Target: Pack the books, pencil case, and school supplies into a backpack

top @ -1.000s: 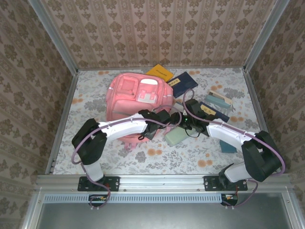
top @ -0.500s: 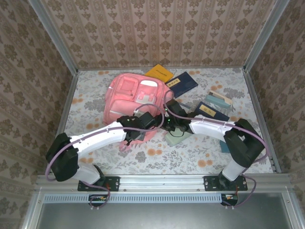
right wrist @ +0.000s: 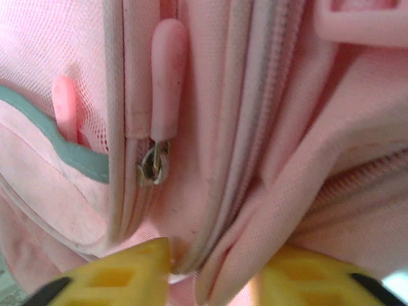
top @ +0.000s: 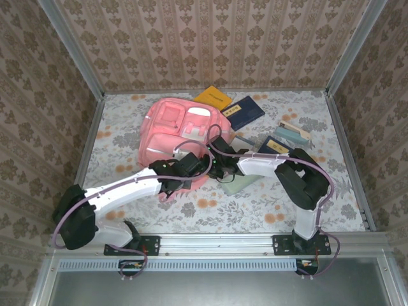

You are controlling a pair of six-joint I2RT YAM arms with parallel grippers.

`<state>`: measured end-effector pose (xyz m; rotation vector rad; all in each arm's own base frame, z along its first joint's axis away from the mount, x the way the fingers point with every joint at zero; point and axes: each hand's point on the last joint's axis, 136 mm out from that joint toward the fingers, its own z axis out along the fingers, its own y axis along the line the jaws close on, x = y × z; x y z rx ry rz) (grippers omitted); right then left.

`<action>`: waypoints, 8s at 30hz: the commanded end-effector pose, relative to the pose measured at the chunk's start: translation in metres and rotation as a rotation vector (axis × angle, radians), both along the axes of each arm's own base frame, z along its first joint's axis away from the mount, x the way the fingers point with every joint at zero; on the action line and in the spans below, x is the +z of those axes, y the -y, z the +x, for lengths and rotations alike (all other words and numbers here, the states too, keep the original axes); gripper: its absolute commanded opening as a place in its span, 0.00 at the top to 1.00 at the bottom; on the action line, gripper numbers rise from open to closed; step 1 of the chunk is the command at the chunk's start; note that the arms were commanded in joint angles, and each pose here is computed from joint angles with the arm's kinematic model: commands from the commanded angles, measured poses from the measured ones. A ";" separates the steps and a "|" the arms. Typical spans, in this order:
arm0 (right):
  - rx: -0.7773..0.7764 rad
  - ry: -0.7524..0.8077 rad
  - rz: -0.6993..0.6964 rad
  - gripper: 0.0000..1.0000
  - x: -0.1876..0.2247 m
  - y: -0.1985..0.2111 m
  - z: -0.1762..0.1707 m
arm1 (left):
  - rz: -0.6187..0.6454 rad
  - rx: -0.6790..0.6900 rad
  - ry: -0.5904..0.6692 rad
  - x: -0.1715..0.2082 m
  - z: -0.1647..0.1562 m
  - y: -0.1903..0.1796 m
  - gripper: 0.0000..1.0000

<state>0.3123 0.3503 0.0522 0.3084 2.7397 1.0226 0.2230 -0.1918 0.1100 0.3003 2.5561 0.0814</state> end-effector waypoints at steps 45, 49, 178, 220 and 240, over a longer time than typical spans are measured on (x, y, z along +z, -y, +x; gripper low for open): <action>0.648 0.596 -0.079 0.63 0.087 -0.046 -0.017 | -0.355 0.260 0.103 0.019 0.022 -0.086 1.00; 0.758 0.648 -0.059 0.58 0.078 -0.078 -0.026 | -0.358 0.264 0.102 0.019 0.021 -0.086 1.00; 0.709 0.662 0.064 0.98 0.133 -0.067 -0.023 | -1.363 0.567 0.017 0.026 0.032 -0.091 0.71; 0.721 0.631 0.056 0.97 0.126 -0.068 -0.032 | -1.288 0.564 0.028 0.022 0.057 -0.088 0.74; 0.726 0.627 0.047 0.97 0.121 -0.071 -0.034 | -1.314 0.519 0.037 0.033 0.061 -0.082 1.00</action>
